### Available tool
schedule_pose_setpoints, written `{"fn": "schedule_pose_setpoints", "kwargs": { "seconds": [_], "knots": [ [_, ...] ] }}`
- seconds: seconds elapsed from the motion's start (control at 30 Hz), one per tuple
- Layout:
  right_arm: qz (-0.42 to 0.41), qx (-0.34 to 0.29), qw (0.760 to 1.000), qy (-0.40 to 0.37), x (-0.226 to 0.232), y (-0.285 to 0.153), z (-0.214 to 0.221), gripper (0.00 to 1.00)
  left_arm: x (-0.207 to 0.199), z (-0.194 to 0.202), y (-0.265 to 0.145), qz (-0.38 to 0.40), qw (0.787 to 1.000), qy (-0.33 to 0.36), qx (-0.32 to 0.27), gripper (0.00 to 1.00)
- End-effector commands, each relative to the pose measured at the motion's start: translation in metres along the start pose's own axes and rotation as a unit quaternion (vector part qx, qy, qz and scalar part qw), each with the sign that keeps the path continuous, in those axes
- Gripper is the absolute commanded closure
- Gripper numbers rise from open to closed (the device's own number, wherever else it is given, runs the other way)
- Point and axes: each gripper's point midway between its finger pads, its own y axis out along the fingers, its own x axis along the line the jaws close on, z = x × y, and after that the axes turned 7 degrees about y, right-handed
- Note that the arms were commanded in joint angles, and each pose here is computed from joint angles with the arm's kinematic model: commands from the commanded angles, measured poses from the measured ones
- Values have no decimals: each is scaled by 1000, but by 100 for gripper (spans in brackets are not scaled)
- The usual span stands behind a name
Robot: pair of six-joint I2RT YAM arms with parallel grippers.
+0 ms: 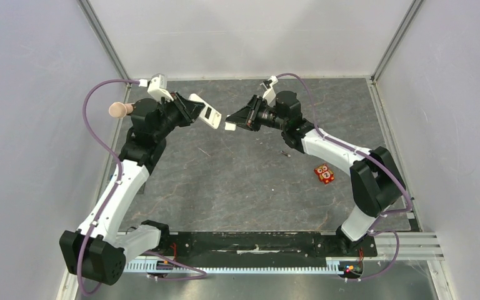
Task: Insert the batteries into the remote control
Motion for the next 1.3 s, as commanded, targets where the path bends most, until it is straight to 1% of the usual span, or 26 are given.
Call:
{"fn": "schedule_pose_setpoints", "kwargs": {
  "seconds": [0.0,0.07,0.13,0.2,0.3,0.4,0.47,0.63,0.77,0.83,0.9,0.97,1.03,1.1,1.17,1.2,1.27],
  "knots": [
    [-25,5,999,-24,13,-1,-1,83,17,-11,-6,-45,997,56,-24,98],
    [-18,10,999,-28,8,1,0,83,23,-7,-6,-59,996,60,-22,98],
    [16,2,999,-44,-11,5,-4,83,28,-5,-8,-71,995,61,-20,98],
    [82,-11,994,-64,-48,7,-9,83,30,-6,-10,-77,995,61,-23,98],
    [175,-31,978,-108,-105,5,-19,82,28,-6,-14,-75,995,58,-25,98],
    [244,-25,960,-134,-152,3,-21,80,24,-4,-15,-66,996,49,-22,98],
    [271,-14,953,-138,-175,2,-18,80,21,-2,-14,-55,997,42,-19,98],
    [319,1,938,-137,-213,-4,-11,79,13,1,-13,-35,999,33,-14,98],
    [362,-9,921,-146,-229,-15,-17,76,8,0,-13,-24,999,29,-11,98],
    [372,-16,917,-145,-231,-20,-22,71,8,1,-13,-22,999,27,-10,98],
    [369,-22,918,-146,-225,-23,-25,66,6,0,-14,-20,999,25,-11,98],
    [355,-25,922,-152,-212,-23,-28,61,5,0,-14,-18,1000,23,-10,98],
    [325,-23,932,-157,-192,-21,-28,57,3,0,-14,-13,1000,17,-9,98],
    [270,-13,948,-167,-160,-16,-23,53,-2,-2,-14,-5,1000,8,-9,98],
    [192,-5,964,-185,-122,-14,-16,49,-9,-5,-15,8,1000,-4,-10,98],
    [143,0,970,-198,-98,-15,-11,44,-15,-7,-16,20,1000,-10,-12,98],
    [59,7,973,-223,-60,-22,1,36,-25,-12,-18,44,999,-20,-16,98]
  ]
}}
